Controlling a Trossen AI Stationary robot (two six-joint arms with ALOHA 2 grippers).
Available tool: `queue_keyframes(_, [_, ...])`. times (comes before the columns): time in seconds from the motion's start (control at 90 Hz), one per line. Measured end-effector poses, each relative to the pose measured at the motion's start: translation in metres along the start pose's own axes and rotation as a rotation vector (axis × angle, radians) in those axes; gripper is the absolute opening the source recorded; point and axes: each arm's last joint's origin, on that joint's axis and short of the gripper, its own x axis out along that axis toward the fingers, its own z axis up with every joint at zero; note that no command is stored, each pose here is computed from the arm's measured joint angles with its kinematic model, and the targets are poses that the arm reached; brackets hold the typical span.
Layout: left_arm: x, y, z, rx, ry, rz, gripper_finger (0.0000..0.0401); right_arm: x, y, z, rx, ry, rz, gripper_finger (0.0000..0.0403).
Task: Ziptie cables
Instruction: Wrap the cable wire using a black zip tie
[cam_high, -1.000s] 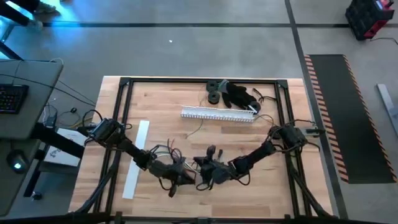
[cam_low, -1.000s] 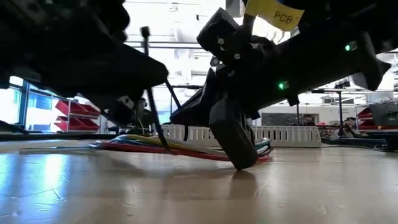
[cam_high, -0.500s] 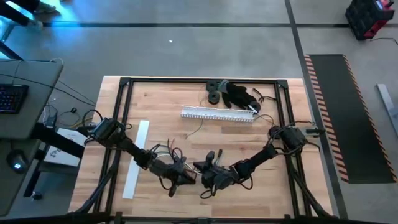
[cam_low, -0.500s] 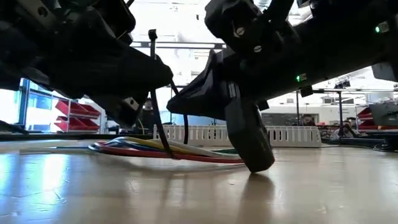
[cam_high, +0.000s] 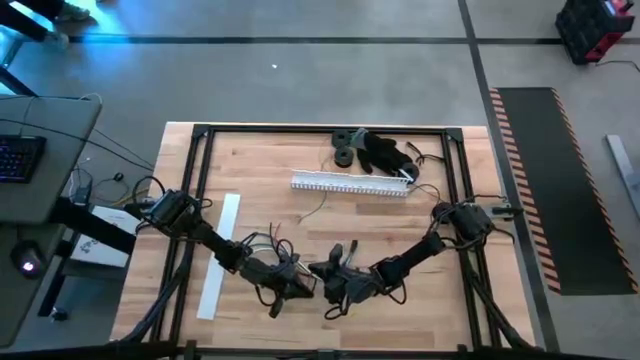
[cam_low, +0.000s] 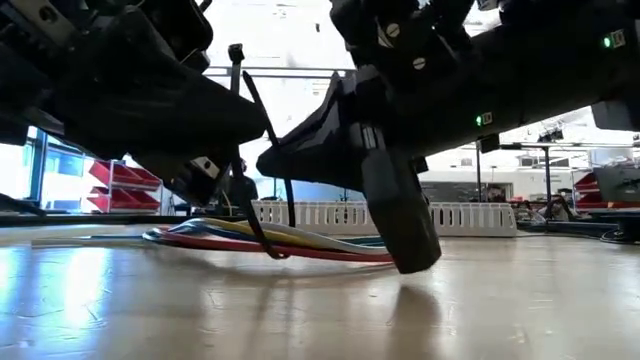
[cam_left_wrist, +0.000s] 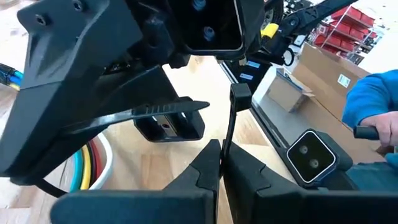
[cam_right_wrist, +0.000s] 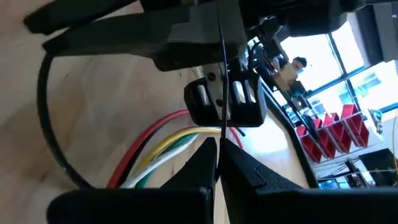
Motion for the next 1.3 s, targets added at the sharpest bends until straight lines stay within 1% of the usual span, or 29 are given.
queue_keyframes(0.233, [0.0,-0.0004,-0.0003,0.0,0.008,-0.015,0.0,0.0015,-0.0027,0.0008,-0.004,-0.009,-0.014,0.0])
queue_keyframes(0.467, [0.0,-0.0004,-0.0003,0.0,0.008,-0.014,0.0,0.0013,-0.003,0.0013,-0.057,-0.008,-0.015,0.0])
queue_keyframes(0.611, [0.0,-0.0004,-0.0003,0.0,0.008,-0.014,0.0,0.0012,-0.0031,0.0016,-0.068,-0.008,-0.017,0.0])
queue_keyframes(0.811, [0.0,-0.0004,-0.0003,0.0,0.008,-0.014,0.0,-0.001,-0.0018,0.0036,-0.134,-0.016,-0.017,0.0])
queue_keyframes(1.3, [0.0,-0.0004,-0.0003,0.0,0.007,-0.013,0.0,-0.0014,-0.0027,0.0054,-0.156,-0.027,-0.026,0.0])
